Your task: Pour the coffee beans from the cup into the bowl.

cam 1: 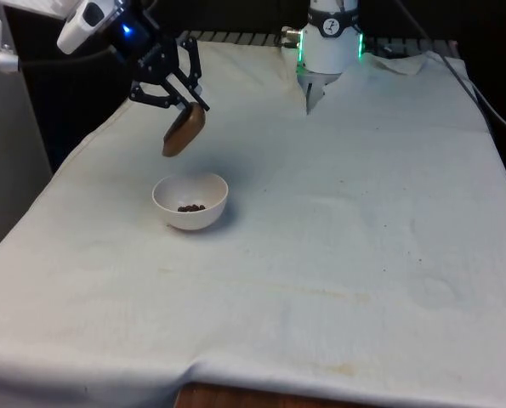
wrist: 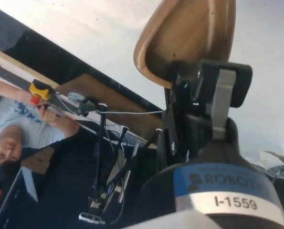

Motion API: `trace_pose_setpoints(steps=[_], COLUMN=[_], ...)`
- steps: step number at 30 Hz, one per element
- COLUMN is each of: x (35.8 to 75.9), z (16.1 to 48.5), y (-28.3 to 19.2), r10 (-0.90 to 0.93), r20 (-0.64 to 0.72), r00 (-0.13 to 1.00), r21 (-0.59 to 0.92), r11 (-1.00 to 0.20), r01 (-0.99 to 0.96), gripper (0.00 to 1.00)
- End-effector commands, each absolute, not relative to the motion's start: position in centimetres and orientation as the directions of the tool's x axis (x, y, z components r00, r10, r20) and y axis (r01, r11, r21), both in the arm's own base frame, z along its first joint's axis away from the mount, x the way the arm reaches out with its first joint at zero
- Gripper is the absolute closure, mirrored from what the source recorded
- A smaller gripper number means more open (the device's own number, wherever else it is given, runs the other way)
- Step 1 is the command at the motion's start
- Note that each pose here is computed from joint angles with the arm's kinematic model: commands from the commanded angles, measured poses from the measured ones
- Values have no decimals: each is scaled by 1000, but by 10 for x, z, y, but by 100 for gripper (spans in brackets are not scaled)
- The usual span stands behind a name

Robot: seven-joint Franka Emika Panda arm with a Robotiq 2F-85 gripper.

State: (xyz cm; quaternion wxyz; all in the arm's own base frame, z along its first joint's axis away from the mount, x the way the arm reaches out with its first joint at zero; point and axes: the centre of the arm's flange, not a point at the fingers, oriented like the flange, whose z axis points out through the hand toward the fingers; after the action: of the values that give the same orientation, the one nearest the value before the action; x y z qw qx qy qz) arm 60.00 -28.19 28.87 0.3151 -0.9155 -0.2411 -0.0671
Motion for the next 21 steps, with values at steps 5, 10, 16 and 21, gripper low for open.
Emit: trace_pose_setpoints(steps=[5,10,16,21], x=[598,598,593,592], z=[290,288,289,288], y=[-283,-285,-288,-290], r10=[411,414,399,388], r20=[262,251,239,235], r00=[873,875,885,891], r21=[-505,-520,-499,-500], r11=[-712,-705,-732,-738], r01=[487,482,464,453], gripper=[98,98,98,98])
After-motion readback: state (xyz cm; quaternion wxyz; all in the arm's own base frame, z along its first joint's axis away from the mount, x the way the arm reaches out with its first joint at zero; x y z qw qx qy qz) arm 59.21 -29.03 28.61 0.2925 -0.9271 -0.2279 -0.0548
